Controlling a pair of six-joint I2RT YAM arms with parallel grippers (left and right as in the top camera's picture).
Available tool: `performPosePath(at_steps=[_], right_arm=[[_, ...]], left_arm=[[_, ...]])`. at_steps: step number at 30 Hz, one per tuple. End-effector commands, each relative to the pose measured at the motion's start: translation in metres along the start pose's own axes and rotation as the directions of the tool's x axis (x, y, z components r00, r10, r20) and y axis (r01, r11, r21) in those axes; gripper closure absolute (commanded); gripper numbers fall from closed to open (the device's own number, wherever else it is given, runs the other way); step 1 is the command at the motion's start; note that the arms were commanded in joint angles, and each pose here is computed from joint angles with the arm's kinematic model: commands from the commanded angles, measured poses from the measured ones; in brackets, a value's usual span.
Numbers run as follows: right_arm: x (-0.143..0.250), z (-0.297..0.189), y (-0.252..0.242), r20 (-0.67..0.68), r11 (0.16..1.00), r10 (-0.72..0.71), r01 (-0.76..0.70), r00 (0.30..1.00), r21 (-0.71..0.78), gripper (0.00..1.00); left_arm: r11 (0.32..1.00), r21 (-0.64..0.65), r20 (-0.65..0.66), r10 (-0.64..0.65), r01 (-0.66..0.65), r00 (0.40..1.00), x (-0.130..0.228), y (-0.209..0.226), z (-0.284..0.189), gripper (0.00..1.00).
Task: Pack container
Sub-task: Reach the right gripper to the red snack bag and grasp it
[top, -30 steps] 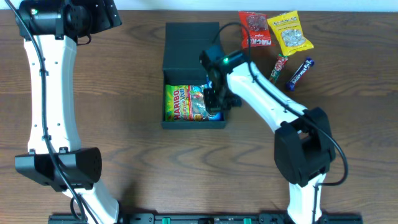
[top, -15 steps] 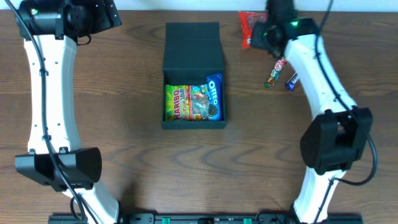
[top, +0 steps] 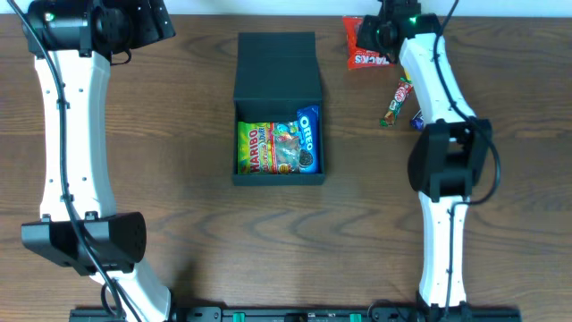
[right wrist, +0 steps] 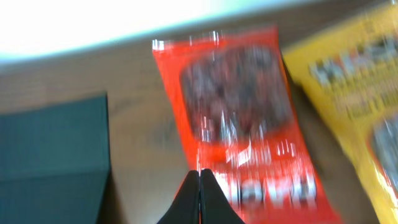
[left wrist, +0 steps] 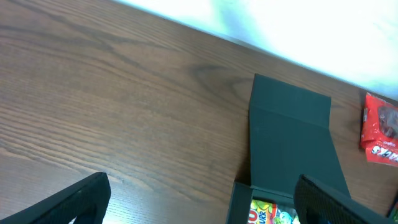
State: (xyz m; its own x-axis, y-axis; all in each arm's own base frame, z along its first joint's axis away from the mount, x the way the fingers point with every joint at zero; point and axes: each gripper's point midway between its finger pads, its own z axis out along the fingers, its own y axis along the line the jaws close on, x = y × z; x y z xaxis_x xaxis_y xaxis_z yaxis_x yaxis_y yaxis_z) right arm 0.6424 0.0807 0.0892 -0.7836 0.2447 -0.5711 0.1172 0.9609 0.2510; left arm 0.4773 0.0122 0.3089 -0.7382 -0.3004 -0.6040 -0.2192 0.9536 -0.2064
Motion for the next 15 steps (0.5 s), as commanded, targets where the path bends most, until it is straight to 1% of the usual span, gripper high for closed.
performPosePath(at_steps=[1,3,4,9,15], right_arm=[[-0.023,0.007,-0.006,0.071,0.999,-0.048,0.048,0.996,0.002,0.59],[-0.026,0.016,-0.006,0.100,0.995,-0.100,0.100,0.990,0.004,0.32],[-0.026,0.021,-0.007,0.105,0.994,-0.108,0.107,0.989,0.016,0.21],[-0.009,0.042,-0.013,0.069,0.991,-0.131,0.129,0.989,0.029,0.17],[0.010,0.062,-0.018,0.029,0.989,-0.148,0.146,0.989,0.035,0.22]], left_arm=[[1.000,0.007,0.023,-0.001,0.001,1.000,-0.006,-0.001,-0.008,0.05],[1.000,0.007,0.023,-0.002,0.001,1.000,-0.006,-0.001,-0.008,0.05],[1.000,0.007,0.023,-0.002,0.002,1.000,-0.006,-0.001,-0.008,0.05],[1.000,0.007,0.023,-0.002,0.002,1.000,-0.006,-0.001,-0.008,0.05],[1.000,0.007,0.024,-0.002,0.002,1.000,-0.006,-0.001,-0.008,0.05]])
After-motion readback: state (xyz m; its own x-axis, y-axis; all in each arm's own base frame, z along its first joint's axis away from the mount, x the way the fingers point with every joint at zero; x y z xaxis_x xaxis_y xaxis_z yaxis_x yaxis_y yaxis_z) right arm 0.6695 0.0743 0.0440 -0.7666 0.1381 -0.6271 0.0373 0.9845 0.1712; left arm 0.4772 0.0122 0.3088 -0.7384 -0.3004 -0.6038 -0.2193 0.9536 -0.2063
